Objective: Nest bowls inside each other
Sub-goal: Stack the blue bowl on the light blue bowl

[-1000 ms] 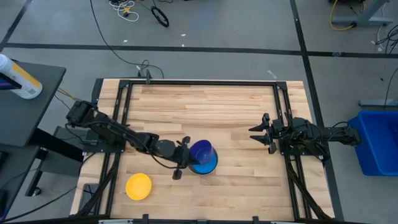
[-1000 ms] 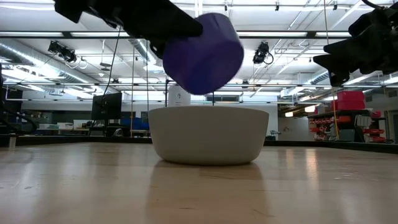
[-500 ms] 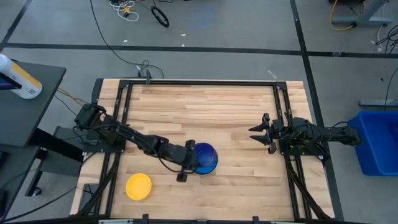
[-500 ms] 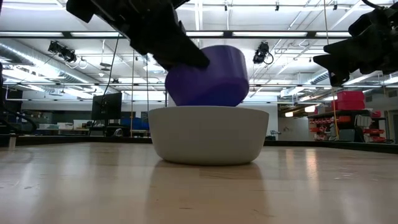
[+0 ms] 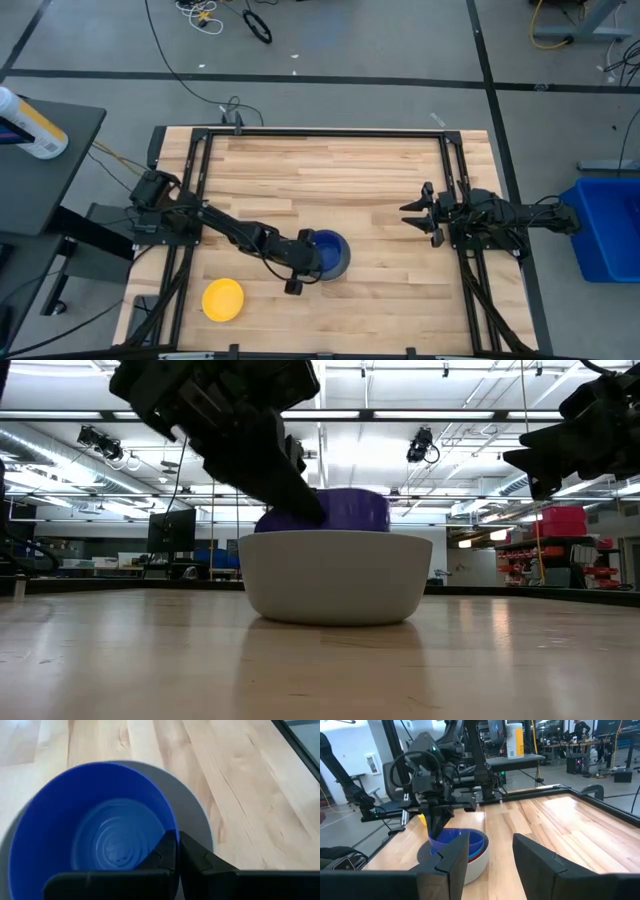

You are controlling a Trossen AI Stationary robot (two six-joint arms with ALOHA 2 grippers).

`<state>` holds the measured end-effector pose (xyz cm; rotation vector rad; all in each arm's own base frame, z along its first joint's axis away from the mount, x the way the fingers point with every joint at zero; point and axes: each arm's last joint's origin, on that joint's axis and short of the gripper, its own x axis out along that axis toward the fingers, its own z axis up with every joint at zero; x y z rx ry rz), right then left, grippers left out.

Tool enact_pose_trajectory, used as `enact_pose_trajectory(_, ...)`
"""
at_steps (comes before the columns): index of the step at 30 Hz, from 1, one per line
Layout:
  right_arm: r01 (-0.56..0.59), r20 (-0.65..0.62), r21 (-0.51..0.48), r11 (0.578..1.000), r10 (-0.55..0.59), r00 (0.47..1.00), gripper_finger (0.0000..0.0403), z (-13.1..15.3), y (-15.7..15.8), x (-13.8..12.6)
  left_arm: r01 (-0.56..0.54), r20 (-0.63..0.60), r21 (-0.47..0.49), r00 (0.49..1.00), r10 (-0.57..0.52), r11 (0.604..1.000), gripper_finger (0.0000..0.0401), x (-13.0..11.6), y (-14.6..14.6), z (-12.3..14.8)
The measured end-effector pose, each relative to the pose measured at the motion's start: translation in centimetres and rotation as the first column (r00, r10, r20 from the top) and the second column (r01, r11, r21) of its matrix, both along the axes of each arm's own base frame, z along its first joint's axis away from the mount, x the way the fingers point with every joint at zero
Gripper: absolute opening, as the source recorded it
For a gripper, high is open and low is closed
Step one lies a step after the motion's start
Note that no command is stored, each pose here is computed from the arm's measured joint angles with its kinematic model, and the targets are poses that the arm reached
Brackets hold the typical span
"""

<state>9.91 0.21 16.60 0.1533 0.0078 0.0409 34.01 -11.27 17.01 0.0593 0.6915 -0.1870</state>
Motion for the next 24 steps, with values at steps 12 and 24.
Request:
enact_pose_trajectory(12,0.000,-0.023,0.023,1.000,0.001,1.000,0.0167,-0.18,0.00,0.12,0.000,0.011,0.022,1.000,0.000,1.000,0.0110,0.32,-0.21,1.08)
enact_pose_trajectory(24,0.000,-0.022,0.023,1.000,0.001,1.000,0.0161,-0.18,0.00,0.12,-0.139,0.042,0.073,0.990,0.136,0.988,0.0196,0.53,0.48,1.10)
